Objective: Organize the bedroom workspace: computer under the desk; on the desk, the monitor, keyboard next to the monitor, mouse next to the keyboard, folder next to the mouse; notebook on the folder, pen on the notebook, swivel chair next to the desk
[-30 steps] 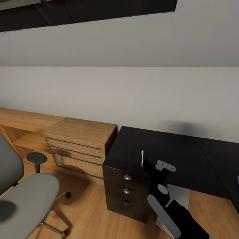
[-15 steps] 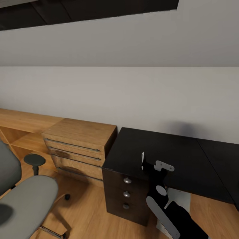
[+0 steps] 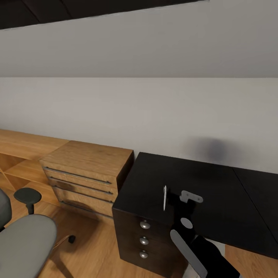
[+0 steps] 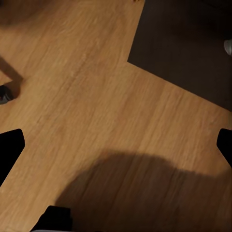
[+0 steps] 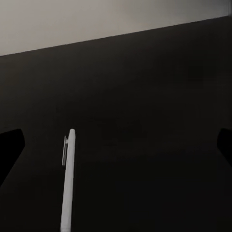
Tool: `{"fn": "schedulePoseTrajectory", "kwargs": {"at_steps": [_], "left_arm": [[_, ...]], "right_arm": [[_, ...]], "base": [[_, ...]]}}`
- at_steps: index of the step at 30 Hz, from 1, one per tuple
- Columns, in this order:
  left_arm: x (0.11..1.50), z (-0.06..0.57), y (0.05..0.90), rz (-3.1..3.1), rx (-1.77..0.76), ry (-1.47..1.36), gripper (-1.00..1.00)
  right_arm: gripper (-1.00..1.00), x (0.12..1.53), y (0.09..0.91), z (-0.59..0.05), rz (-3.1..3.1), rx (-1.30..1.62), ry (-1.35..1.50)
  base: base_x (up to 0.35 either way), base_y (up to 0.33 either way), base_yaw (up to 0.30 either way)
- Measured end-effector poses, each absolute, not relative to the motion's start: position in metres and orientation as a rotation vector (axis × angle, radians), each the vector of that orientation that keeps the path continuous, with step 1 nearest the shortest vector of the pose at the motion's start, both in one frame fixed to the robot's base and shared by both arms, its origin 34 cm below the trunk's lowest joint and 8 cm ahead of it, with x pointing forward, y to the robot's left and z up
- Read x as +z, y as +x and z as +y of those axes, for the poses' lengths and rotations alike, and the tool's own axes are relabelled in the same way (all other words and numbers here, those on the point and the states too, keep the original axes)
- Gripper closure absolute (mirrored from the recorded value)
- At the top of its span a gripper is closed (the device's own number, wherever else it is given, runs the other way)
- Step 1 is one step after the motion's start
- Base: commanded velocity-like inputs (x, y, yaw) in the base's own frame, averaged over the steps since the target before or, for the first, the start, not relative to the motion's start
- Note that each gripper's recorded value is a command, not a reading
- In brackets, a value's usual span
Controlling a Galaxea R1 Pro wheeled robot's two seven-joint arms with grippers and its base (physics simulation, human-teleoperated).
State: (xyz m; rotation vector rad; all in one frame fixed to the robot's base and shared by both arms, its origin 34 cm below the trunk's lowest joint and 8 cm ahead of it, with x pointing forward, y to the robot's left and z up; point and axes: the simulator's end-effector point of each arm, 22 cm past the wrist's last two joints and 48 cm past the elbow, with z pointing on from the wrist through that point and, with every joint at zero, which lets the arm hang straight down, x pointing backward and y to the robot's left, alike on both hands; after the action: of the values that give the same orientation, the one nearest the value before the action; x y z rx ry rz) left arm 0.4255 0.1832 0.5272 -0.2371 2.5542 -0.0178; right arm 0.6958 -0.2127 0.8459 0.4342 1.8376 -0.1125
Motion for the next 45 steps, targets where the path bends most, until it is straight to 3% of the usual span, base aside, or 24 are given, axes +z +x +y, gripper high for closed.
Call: {"fn": "schedulePoseTrajectory", "kwargs": {"at_steps": [11, 24, 45], "left_arm": [[0.527, 0.182, 0.425, 2.554, -0.02, -0.234, -1.0], [0.527, 0.18, 0.425, 2.556, -0.026, -0.234, -1.0], [0.528, 0.18, 0.426, 2.552, -0.026, -0.228, -1.0]], "right_arm": [[-1.0, 0.776, 0.692, -0.19, 1.989, -0.195, 0.363], [-1.0, 0.761, 0.685, -0.158, 2.122, -0.362, 0.069], [-1.0, 0.745, 0.682, -0.142, 2.182, -0.331, 0.038]], "base": [[0.004, -0.002, 0.0], [0.0, 0.0, 0.0], [0.092, 0.0, 0.0]]}}
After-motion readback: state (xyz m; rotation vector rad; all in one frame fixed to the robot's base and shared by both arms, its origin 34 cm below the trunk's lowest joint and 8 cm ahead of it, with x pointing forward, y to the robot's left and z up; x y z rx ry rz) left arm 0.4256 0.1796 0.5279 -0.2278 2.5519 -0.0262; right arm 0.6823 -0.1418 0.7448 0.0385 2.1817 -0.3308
